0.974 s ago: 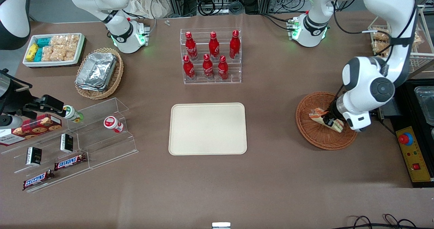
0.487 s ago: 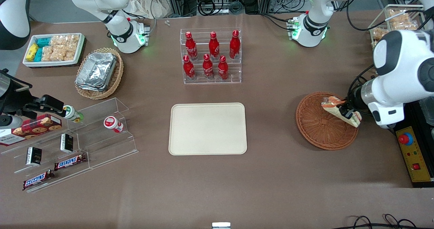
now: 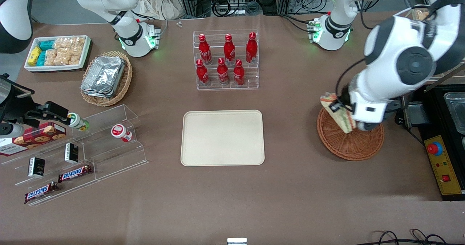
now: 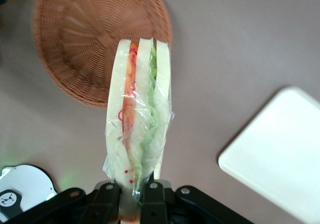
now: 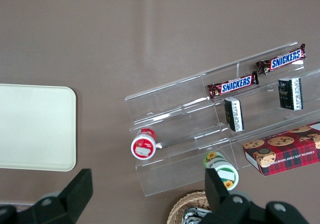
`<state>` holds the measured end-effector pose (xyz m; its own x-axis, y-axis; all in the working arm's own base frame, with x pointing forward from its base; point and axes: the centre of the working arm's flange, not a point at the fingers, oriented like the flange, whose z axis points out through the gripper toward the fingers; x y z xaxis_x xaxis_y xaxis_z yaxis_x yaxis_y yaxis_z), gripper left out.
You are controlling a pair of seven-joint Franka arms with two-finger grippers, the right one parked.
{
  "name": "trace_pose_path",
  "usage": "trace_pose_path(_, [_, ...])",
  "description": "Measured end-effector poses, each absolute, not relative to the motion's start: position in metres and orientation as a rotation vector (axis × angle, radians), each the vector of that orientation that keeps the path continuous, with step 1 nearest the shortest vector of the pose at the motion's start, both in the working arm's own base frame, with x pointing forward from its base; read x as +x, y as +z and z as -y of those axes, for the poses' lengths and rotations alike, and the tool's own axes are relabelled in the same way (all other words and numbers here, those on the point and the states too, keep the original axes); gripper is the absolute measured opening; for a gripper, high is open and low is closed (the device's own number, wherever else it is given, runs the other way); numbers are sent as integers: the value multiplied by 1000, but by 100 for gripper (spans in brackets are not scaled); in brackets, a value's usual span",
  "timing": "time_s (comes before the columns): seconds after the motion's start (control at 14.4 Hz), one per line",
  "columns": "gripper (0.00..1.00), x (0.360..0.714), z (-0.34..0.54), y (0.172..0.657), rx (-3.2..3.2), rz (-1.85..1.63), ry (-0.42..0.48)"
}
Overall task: Place sandwich from basket to tray
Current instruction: 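Lift the sandwich out of the basket with the left gripper, then carry the sandwich over the cream tray and lower it onto it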
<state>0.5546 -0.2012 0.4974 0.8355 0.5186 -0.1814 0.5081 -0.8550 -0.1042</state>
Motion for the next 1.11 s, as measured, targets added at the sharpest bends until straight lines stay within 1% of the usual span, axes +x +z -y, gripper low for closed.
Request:
trace_pose_path(0.14, [15,540,245,503,-3012,701,302])
trace_pose_path(0.35, [15,523,303,502,-3095,535,244])
trace_pose_path(0.56, [15,507,361,474,-3100,315,145])
trace_pose_path(0.63, [15,501,379,461,-3095,248,133])
trace_pose_path(0.77, [15,497,405,437,-3113,181,151])
trace_pose_path(0.97, [15,510,425,406,-3167,138,174])
trace_pose_path(1.11, [15,510,440,381,-3189,99,182])
